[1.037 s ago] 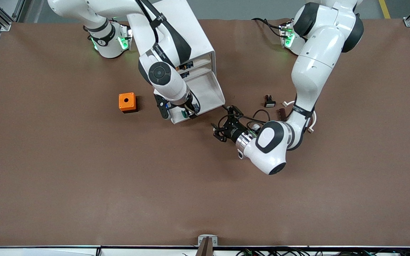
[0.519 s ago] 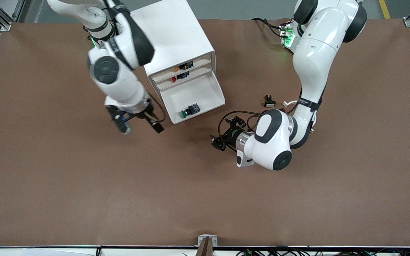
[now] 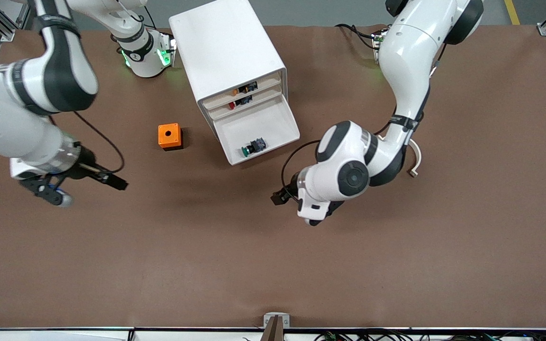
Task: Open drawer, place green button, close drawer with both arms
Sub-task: 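Withdraw the right gripper while the left gripper moves to the drawer front, then push the drawer closed into the cabinet with the left gripper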
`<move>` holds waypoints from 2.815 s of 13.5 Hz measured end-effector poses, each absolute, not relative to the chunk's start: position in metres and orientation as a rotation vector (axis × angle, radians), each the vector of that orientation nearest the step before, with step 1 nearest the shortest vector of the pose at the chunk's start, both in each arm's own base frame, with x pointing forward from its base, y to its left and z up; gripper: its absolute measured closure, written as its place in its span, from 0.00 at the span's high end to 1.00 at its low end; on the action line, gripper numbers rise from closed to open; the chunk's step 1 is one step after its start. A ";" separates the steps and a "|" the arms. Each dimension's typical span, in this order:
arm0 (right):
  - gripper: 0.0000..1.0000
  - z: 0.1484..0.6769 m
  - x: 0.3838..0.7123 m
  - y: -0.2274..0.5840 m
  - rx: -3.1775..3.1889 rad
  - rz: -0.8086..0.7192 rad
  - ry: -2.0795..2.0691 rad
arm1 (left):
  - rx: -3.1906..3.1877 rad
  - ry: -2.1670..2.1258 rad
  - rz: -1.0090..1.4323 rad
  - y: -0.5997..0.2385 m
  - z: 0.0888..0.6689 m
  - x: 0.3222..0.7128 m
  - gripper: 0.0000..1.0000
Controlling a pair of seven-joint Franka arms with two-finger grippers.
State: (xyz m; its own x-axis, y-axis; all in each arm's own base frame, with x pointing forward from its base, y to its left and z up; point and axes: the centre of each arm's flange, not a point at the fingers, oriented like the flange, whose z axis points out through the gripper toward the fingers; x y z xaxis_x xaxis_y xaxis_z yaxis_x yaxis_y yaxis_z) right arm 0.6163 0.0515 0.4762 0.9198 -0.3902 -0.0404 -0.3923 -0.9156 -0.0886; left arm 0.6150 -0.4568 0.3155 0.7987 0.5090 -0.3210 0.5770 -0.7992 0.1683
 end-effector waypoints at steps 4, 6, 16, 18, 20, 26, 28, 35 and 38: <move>0.98 0.514 0.606 -0.027 -3.074 -0.071 0.311 | 2.843 0.702 -0.236 -0.496 0.300 0.583 1.00; 1.00 0.536 0.598 -0.041 -3.116 -0.130 0.199 | 2.908 0.640 -0.210 -0.513 0.286 0.563 1.00; 1.00 0.591 0.565 -0.024 -3.145 -0.159 0.065 | 3.050 0.534 -0.175 -0.552 0.238 0.483 1.00; 1.00 0.590 0.565 -0.023 -3.144 -0.159 0.072 | 3.053 0.535 -0.204 -0.558 0.238 0.469 1.00; 1.00 0.590 0.565 -0.023 -3.144 -0.159 0.074 | 3.066 0.531 -0.240 -0.563 0.238 0.458 1.00; 1.00 0.593 0.563 0.010 -3.143 -0.132 -0.008 | 3.086 0.607 -0.398 -0.578 0.235 0.423 1.00; 1.00 0.593 0.563 0.003 -3.143 -0.133 0.012 | 3.066 0.643 -0.459 -0.578 0.233 0.418 1.00; 1.00 0.623 0.566 -0.006 -3.138 -0.237 0.035 | 2.929 0.792 -0.716 -0.586 0.228 0.401 1.00; 1.00 0.625 0.568 -0.005 -3.136 -0.263 0.033 | 2.856 0.857 -0.822 -0.587 0.225 0.398 1.00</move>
State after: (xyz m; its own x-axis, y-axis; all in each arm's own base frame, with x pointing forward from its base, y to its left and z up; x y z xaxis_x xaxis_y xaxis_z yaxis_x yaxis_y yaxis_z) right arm 0.5679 -0.0048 0.6254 0.9859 -0.0202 0.1664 -0.0211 -0.9998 0.0039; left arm 0.3982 -0.5873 0.2251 0.7055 0.4986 -0.5037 0.5242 -0.8454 -0.1027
